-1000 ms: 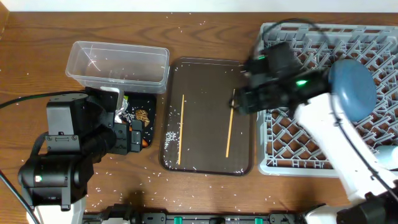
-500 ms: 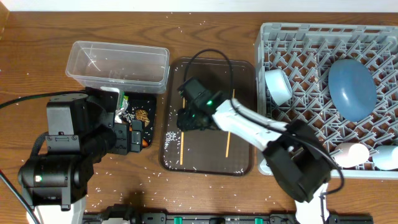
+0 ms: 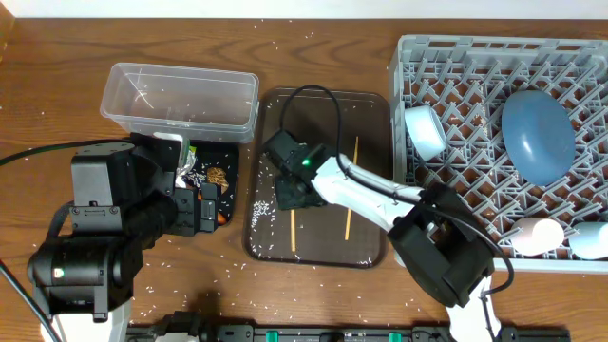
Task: Sort waste into correct bins and load items into the dishwasher rack
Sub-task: 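Grasp one chopstick with the right gripper and place it in the rack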
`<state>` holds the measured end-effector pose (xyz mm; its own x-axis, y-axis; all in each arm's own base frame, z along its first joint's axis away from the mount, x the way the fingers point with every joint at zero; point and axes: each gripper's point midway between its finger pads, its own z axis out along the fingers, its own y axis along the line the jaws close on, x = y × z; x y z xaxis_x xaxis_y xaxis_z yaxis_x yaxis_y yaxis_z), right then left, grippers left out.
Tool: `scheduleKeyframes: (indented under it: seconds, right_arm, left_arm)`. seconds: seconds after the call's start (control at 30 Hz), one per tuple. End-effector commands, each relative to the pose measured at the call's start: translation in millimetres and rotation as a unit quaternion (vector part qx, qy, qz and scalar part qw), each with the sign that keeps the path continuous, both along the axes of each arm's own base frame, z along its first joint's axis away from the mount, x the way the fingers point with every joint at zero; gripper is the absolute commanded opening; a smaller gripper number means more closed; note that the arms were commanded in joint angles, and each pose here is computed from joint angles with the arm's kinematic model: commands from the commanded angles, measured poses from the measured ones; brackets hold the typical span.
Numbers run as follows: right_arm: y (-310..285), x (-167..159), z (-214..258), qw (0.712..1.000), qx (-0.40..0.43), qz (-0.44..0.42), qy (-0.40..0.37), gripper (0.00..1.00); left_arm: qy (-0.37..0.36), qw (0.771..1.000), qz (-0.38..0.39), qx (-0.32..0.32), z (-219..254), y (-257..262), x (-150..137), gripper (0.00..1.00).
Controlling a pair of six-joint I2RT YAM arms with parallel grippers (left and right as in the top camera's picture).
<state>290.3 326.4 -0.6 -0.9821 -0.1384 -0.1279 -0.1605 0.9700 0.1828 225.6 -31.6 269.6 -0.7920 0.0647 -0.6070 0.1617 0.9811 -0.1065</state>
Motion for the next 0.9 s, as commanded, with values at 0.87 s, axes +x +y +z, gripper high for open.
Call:
scheduleKeyframes:
  seconds: [0.87]
  right_arm:
    - [-177.0, 54.6, 166.8, 0.987, -0.038, -0.059, -0.148, 0.01]
  left_arm:
    - [-0.008, 1.000, -0.003, -0.002, 5.6, -0.7, 0.8, 0.98]
